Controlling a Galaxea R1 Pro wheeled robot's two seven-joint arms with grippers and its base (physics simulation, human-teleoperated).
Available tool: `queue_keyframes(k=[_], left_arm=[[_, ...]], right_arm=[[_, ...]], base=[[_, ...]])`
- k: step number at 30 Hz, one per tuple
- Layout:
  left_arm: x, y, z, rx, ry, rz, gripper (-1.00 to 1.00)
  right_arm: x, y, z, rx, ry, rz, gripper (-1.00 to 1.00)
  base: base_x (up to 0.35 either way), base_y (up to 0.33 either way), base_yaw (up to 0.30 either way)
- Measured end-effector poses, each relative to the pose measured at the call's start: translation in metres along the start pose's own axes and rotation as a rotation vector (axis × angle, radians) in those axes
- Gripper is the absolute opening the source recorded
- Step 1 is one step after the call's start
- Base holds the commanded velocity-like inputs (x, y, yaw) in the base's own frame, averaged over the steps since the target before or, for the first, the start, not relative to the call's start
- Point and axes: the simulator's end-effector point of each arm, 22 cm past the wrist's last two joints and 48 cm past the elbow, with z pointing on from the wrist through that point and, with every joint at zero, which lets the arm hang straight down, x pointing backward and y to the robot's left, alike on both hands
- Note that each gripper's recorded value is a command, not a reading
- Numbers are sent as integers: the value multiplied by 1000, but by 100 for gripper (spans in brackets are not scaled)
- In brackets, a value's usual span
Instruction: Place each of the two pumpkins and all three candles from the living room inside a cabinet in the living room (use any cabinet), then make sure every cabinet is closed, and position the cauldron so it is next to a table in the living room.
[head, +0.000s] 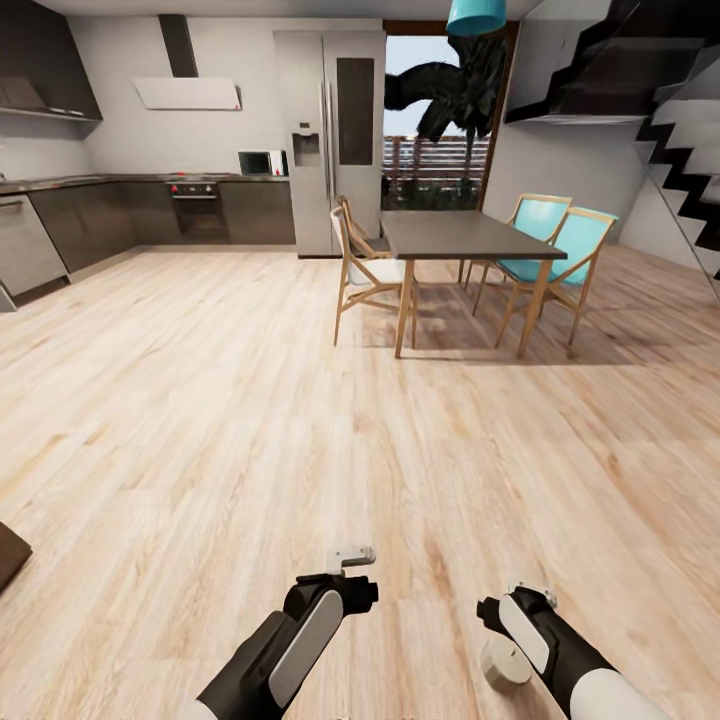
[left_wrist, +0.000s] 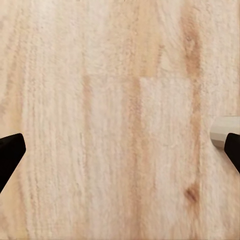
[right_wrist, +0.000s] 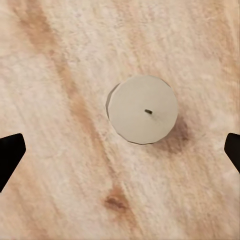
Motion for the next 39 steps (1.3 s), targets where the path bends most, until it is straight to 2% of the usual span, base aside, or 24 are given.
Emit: queue_keyframes(k=[8, 24, 39], left_arm=[[4, 0, 10, 11, -17, -3, 100], [26, 6, 36, 17, -11, 7, 100], [48, 13, 59, 11, 50, -2, 100]], right_arm=[[10, 1, 16, -1, 0, 0, 100], [29, 1, 47, -1, -1, -1, 100], [54, -2, 69, 17, 55, -14, 100]], base=[[-21, -22, 0], [-2, -76, 0], [-29, -50, 0]])
